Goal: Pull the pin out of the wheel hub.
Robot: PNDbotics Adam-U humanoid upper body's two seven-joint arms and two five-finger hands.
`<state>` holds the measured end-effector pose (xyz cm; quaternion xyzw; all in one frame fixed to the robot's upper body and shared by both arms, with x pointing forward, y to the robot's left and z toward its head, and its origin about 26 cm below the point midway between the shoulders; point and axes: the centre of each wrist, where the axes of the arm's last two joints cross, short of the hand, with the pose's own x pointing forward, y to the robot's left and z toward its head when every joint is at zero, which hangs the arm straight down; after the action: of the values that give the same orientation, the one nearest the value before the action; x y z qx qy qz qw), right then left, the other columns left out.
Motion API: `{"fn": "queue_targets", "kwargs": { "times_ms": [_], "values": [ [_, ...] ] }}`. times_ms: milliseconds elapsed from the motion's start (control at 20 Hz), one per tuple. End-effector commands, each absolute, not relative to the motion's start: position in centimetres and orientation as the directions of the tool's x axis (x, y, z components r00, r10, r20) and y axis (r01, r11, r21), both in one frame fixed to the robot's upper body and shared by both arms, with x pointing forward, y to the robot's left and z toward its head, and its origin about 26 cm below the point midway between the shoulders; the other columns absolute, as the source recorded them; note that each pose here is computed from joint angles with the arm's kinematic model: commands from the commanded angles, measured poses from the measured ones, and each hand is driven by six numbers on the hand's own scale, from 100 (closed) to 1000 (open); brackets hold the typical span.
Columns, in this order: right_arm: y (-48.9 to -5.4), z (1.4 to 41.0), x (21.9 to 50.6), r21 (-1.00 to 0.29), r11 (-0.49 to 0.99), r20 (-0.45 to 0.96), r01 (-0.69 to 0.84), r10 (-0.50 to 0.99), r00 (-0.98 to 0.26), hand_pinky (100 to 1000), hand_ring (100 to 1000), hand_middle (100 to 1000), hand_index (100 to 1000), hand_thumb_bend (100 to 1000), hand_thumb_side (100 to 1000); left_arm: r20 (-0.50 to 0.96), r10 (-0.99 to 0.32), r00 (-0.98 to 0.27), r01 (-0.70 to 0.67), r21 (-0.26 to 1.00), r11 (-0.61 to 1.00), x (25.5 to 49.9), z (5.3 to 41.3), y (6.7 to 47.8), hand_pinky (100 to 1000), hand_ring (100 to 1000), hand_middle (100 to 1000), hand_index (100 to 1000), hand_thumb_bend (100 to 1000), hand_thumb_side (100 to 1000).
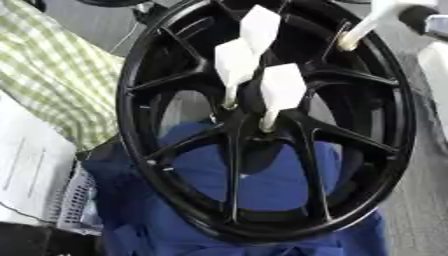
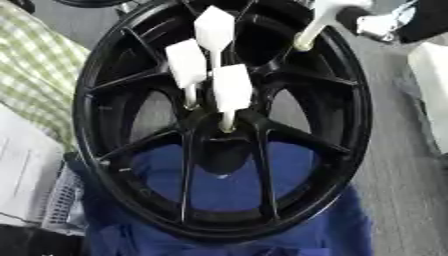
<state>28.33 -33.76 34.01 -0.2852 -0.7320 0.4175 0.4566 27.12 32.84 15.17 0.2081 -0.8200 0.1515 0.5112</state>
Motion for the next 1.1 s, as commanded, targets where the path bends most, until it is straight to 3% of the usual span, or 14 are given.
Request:
{"fn": "queue_targets", "kwargs": {
  "times_ms": [50, 300, 500, 650, 750, 1100],
  "values": [
    [-38.0, 34.8, 28.0, -0.807, 0.544, 0.464, 0.232, 0.825, -0.322, 734, 556, 361, 516, 100, 195, 0.884, -0.208, -0.419, -0.518, -0.044, 0.854, 26.8, 16.1, 33.2, 667, 606, 604, 714, 515, 515],
    [-46.7, 30.6, 27.8, -0.755, 0.479, 0.500, 0.447, 0.862, -0.078, 768, 598, 394, 543, 100, 101, 0.882, -0.217, -0.418, -0.544, -0.051, 0.838, 26.7, 16.1, 33.6, 666, 607, 605, 714, 515, 514],
    [-51.0, 26.8, 26.7, -0.776, 0.365, 0.472, 0.515, 0.878, 0.088, 798, 683, 511, 669, 127, 100, 0.883, -0.218, -0.416, -0.554, -0.056, 0.831, 26.6, 16.0, 33.7, 667, 608, 605, 715, 513, 514],
    [-52.2, 25.0, 26.0, -0.789, 0.337, 0.463, 0.513, 0.876, 0.137, 837, 769, 700, 820, 191, 100, 0.882, -0.220, -0.417, -0.557, -0.056, 0.829, 26.6, 16.0, 33.7, 667, 609, 606, 716, 513, 513],
    [-52.7, 24.2, 25.6, -0.801, 0.335, 0.462, 0.495, 0.873, 0.157, 868, 845, 813, 864, 220, 100, 0.882, -0.220, -0.416, -0.559, -0.057, 0.827, 26.6, 16.0, 33.8, 667, 610, 606, 717, 513, 513],
    [-53.3, 23.7, 25.2, -0.789, 0.328, 0.489, 0.520, 0.848, 0.207, 902, 924, 865, 875, 280, 118, 0.886, -0.214, -0.411, -0.557, -0.058, 0.829, 26.6, 16.0, 33.7, 666, 612, 607, 716, 518, 513]
  ]
}}
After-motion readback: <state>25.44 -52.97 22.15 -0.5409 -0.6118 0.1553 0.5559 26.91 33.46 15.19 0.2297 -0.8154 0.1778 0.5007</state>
